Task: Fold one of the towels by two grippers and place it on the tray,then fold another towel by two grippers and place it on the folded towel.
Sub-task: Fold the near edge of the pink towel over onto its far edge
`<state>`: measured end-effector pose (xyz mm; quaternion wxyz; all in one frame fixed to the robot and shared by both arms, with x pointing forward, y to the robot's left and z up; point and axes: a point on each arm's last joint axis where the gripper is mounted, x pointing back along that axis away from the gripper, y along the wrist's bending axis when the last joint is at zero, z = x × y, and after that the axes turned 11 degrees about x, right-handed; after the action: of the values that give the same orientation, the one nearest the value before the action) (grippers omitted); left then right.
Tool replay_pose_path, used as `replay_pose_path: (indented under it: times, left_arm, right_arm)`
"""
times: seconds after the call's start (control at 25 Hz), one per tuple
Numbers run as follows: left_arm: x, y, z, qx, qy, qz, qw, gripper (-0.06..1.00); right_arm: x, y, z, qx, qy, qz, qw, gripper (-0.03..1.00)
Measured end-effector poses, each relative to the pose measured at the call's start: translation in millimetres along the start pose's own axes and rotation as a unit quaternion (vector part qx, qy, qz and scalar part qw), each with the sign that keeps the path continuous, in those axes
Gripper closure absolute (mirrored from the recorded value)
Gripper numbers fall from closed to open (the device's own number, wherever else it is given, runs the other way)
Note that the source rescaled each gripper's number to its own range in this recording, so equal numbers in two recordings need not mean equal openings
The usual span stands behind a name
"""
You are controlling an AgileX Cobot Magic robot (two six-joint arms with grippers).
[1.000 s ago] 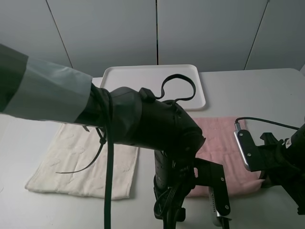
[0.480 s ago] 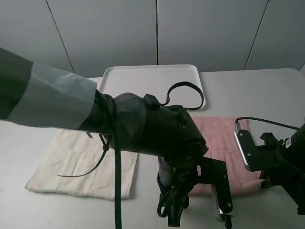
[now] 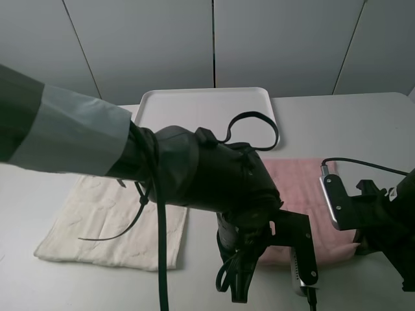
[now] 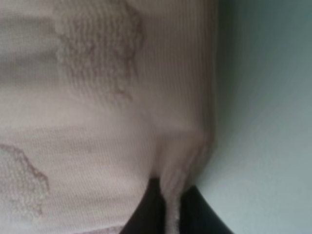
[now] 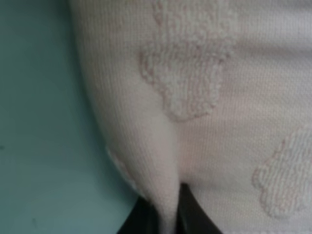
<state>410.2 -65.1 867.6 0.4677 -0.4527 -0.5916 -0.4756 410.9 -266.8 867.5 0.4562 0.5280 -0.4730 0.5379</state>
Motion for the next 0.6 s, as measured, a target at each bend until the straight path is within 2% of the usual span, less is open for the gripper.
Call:
replay_pose_path:
  times: [0.2,0.32,0.48,0.6]
  left_arm:
    - [16,8,-3,0.013,-0.032,-0.008,0.999,0.94]
    - [36,24,-2,0.033,-0.061,-0.019,0.997,0.94]
    - [56,47,2,0.066,-0.090,-0.032,0.993,0.94]
    - [65,59,4,0.081,-0.105,-0.039,0.990,0.94]
  right_arm:
    - [9,9,0,-0.027,0.000,0.000,1.000,0.96]
    - [21,6,0,-0.080,-0.007,0.033,0.996,0.96]
    - [43,-8,-2,-0.183,-0.026,0.084,0.979,0.96]
    - [59,-21,-3,-0.251,-0.040,0.103,0.962,0.96]
